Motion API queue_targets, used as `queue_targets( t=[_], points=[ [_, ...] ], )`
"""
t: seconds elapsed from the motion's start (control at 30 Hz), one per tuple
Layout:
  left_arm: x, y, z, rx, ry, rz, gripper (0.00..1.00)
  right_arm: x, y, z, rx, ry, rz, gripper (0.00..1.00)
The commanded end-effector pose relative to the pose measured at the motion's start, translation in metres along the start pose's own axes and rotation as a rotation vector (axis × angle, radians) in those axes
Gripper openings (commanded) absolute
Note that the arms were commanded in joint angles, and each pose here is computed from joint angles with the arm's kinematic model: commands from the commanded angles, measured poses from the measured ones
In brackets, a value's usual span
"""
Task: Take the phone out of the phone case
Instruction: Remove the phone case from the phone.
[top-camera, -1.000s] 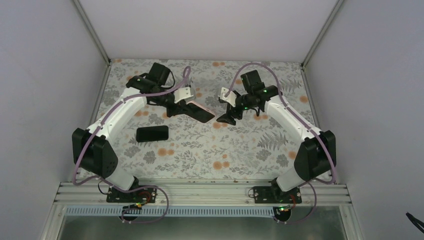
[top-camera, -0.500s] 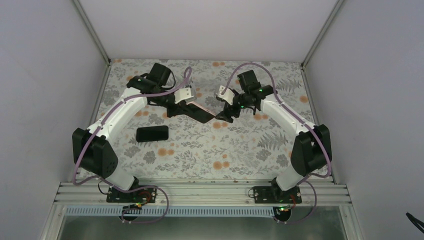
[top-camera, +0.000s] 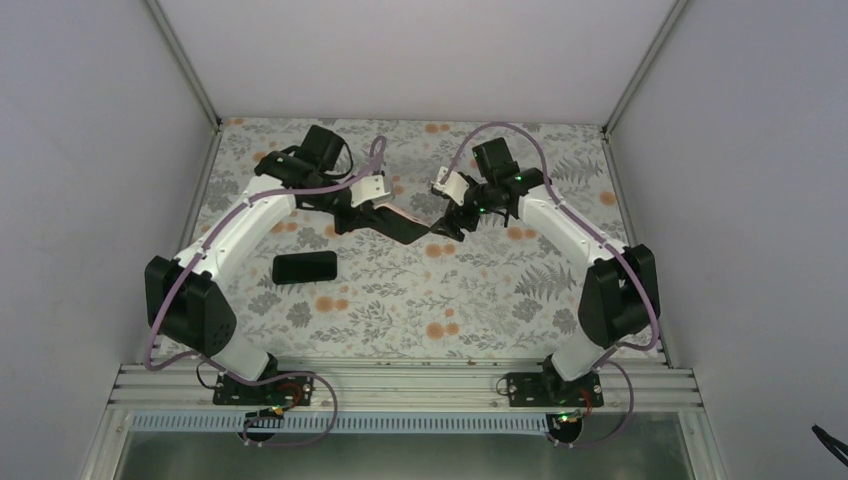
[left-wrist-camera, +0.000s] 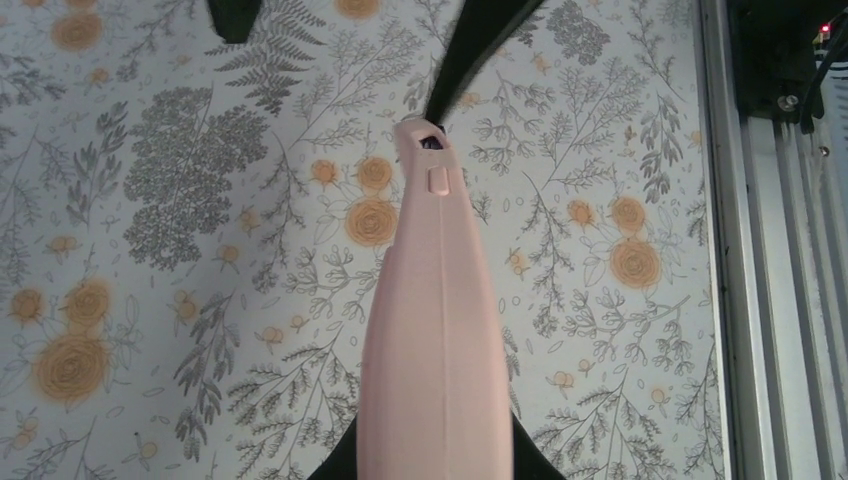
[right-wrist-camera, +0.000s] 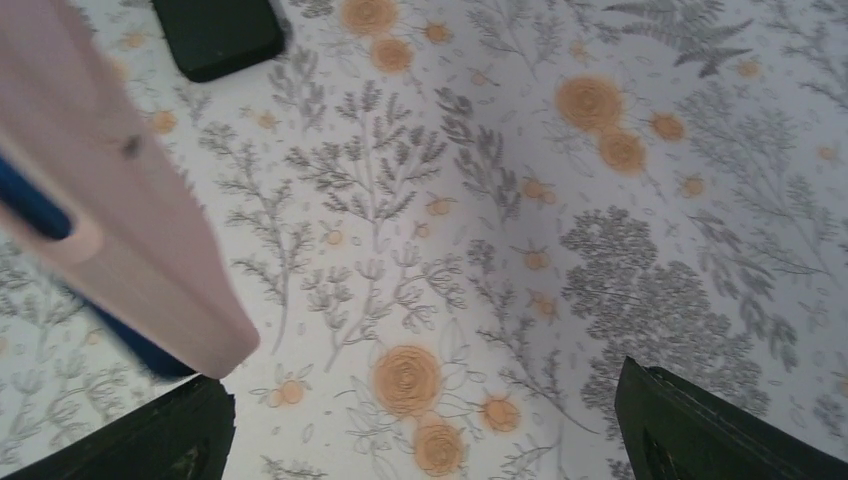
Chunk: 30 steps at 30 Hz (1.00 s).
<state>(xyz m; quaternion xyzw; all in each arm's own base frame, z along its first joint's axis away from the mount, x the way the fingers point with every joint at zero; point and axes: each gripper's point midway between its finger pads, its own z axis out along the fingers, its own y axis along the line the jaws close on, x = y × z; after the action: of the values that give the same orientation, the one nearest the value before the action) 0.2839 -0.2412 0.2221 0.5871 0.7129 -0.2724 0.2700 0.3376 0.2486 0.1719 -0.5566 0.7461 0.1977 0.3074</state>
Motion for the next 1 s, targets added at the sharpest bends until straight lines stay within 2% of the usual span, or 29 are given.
queue_targets(
  t=[0.0, 0.23, 0.37, 0.5, 0.73, 0.97],
  points=[
    [-0.024, -0.033, -0.005, 0.119, -0.076, 0.057, 0.02, -0.008, -0.056, -0.002, 0.216, 0.02, 0.014, 0.97],
    [-0.02, -0.04, 0.001, 0.146, -0.069, 0.056, 0.02, -0.018, -0.084, -0.003, 0.306, 0.021, 0.021, 0.97],
    [-0.019, -0.033, 0.007, 0.121, -0.068, 0.053, 0.02, -0.022, -0.073, 0.002, 0.231, 0.027, 0.004, 0.97],
    [-0.017, -0.026, 0.009, 0.094, -0.05, 0.055, 0.02, -0.011, -0.065, -0.011, 0.255, 0.064, -0.028, 0.97],
    [-0.018, -0.021, 0.008, 0.069, -0.041, 0.061, 0.02, 0.024, 0.011, -0.041, 0.094, 0.095, -0.109, 0.97],
    [-0.022, -0.019, 0.012, 0.082, -0.039, 0.059, 0.02, 0.022, 0.033, -0.042, 0.046, 0.054, -0.092, 0.97]
  ],
)
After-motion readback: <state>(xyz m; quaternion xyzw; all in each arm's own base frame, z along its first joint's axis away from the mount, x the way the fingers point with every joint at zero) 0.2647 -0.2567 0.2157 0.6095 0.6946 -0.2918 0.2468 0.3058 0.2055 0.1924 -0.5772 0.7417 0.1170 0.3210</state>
